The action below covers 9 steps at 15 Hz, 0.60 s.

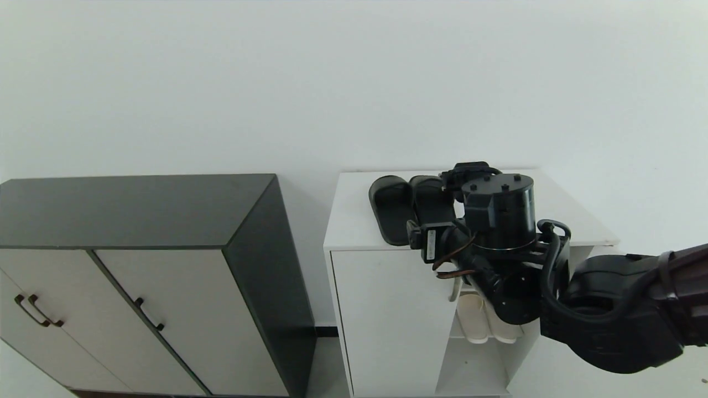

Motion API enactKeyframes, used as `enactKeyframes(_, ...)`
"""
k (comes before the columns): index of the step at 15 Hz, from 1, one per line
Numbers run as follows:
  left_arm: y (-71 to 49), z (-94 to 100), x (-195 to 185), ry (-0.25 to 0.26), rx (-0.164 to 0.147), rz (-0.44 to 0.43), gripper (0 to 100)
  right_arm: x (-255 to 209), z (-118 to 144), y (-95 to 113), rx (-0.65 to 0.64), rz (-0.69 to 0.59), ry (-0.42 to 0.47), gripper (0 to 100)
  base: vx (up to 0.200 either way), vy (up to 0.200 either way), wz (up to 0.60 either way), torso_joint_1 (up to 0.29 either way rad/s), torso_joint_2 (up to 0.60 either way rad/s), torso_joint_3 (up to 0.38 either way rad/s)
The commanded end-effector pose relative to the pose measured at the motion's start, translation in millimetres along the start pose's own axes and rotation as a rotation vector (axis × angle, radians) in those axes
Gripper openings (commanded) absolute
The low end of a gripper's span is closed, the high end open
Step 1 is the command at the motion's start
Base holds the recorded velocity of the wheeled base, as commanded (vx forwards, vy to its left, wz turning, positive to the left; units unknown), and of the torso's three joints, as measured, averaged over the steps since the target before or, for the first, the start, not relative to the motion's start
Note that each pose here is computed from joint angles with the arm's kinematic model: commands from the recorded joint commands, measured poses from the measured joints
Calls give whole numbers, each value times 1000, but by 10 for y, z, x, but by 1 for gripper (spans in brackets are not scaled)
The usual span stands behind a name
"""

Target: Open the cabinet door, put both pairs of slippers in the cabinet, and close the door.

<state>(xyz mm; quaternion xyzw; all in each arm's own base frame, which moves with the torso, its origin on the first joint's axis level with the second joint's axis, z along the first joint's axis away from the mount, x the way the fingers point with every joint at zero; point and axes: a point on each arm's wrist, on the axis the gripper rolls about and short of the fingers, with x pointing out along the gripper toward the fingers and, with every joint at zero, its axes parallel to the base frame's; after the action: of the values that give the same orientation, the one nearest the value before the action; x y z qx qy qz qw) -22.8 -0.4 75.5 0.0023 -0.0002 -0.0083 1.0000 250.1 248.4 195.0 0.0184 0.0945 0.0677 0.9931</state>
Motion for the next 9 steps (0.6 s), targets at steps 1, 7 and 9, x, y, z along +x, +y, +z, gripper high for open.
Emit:
enactKeyframes(1, 0, 1, 0, -1, 0, 0, 0, 5, -29, 2, -3, -1, 6, 100, 200, 0, 0, 12, 2, -2)
enactKeyframes(7, 0, 1, 0, -1, 3, -2, 0, 55, -174, 27, -5, 5, 9, 100, 200, 0, 0, 6, 2, 2)
enactKeyframes(9, 0, 1, 1, 0, 1, 0, 0, 127, -227, 69, -10, 11, 7, 100, 0, 0, 0, 0, 0, 0)
